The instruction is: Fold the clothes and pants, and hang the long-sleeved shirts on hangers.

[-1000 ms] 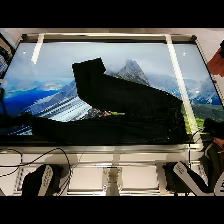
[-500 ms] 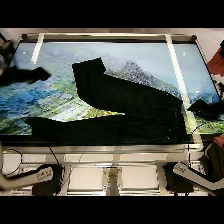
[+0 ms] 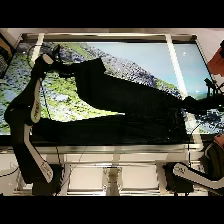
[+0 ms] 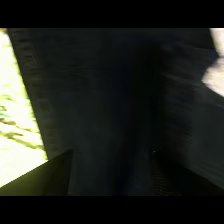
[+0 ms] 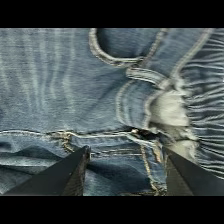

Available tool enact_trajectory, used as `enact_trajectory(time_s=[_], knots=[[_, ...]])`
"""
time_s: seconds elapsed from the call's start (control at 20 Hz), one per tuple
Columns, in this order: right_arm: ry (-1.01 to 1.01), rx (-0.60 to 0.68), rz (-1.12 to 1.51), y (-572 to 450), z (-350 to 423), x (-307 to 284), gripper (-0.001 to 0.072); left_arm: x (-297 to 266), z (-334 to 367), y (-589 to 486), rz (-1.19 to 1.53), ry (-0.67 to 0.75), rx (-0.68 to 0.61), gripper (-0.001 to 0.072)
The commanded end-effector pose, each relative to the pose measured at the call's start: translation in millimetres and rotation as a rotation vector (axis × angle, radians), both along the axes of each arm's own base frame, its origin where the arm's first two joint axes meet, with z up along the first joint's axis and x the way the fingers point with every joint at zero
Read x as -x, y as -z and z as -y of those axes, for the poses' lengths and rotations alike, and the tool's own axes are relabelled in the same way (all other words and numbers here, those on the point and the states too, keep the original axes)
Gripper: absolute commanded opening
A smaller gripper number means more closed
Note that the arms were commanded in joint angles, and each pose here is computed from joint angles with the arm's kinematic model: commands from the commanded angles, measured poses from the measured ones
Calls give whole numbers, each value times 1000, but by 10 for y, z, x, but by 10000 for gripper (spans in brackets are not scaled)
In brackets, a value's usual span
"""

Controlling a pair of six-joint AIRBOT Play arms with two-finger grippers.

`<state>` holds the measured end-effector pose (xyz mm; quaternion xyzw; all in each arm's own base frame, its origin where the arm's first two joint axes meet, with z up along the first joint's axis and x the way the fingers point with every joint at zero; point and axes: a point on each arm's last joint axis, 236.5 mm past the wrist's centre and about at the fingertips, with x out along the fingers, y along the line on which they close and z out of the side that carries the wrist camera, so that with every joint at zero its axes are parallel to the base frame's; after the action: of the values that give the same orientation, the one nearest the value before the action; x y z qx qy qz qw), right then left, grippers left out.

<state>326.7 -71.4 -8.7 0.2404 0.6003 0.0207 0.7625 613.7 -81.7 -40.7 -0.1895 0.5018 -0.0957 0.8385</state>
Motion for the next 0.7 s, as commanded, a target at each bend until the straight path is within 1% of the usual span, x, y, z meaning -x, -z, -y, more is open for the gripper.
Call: enact_trajectory(time_s=[0.0, 0.4, 0.45, 0.55, 0.6, 0.65], knots=[[-26, 8, 19, -6, -98, -77, 529, -82, -228, 261, -34, -88, -102, 562], [-33, -12, 36, -34, -190, -130, 529, -109, -117, 521, -48, -82, -91, 558], [-33, -12, 36, -34, -189, -130, 529, -127, -117, 518, -40, -85, -90, 524], [-32, -15, 38, -38, -196, -134, 529, -170, -95, 521, -22, -89, -86, 374], [-30, -20, 42, -45, -206, -143, 529, -189, -67, 525, -14, -89, -83, 250], [-27, -29, 47, -55, -221, -156, 529, -198, -29, 541, -9, -83, -82, 90]])
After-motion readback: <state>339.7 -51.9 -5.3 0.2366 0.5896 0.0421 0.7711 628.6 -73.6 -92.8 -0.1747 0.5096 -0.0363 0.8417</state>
